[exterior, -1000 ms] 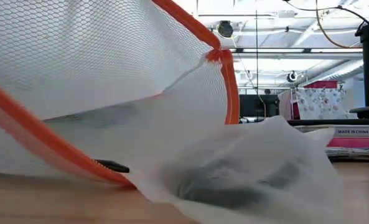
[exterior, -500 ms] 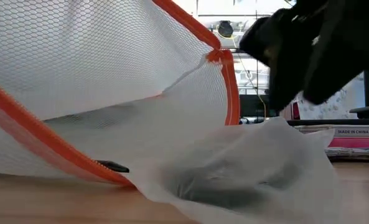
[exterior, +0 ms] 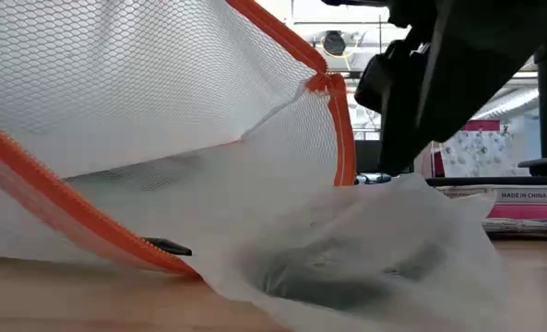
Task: Unpack backpack
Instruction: Remove the earphones from the orange zip bag
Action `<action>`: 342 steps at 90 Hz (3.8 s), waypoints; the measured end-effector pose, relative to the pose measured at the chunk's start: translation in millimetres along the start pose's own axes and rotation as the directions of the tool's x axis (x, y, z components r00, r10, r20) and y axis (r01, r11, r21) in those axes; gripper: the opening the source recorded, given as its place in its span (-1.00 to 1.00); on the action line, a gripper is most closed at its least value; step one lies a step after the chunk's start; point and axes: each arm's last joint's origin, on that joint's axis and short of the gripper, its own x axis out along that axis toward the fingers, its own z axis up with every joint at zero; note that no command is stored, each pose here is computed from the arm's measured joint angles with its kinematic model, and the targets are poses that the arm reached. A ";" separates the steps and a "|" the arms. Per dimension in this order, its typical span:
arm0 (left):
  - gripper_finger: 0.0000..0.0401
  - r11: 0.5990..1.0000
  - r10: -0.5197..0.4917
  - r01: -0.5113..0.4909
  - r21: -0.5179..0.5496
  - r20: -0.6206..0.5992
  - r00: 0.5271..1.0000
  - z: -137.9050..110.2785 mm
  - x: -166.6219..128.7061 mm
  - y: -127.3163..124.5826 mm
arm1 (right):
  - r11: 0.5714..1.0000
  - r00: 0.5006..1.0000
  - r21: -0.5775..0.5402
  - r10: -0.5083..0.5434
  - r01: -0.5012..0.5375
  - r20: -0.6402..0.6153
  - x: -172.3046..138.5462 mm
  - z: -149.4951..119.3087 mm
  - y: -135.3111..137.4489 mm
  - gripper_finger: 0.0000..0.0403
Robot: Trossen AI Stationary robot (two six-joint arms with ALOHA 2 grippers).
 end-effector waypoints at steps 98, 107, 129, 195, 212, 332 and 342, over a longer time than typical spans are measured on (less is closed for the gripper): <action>-1.00 1.000 0.002 -0.002 -0.001 0.000 1.000 0.0 0.1 0.2 | 0.996 0.985 -0.077 0.018 -0.032 -0.173 -0.3 -1.6 -22.7 -1.00; -1.00 1.000 0.001 -0.001 -0.002 -0.001 1.000 0.0 0.2 0.3 | 0.996 0.980 -0.066 -0.076 0.065 -0.182 -24.2 -6.4 -22.7 -1.00; -1.00 1.000 0.004 -0.004 -0.007 -0.002 1.000 -0.1 1.1 1.6 | 0.957 0.945 0.003 -0.287 0.291 -0.156 -79.1 -17.4 -26.4 -1.00; -1.00 0.999 0.006 -0.006 -0.036 -0.003 1.000 -0.2 1.8 2.6 | 0.857 0.805 0.005 -0.483 0.516 -0.344 -120.3 -84.6 4.9 -1.00; -1.00 0.999 0.007 -0.007 -0.038 -0.004 1.000 -0.3 2.3 3.4 | 0.850 0.805 0.036 -0.483 0.525 -0.344 -122.4 -94.2 13.3 -1.00; -1.00 0.999 0.009 -0.009 -0.042 -0.009 1.000 -0.8 3.8 5.4 | 0.863 0.869 0.255 -0.331 0.436 -0.368 -121.0 -164.2 -39.8 -0.55; -1.00 0.999 0.010 -0.010 -0.046 -0.010 1.000 -0.9 4.6 6.5 | 0.842 0.862 0.276 -0.357 0.464 -0.361 -136.2 -155.2 -36.7 -0.53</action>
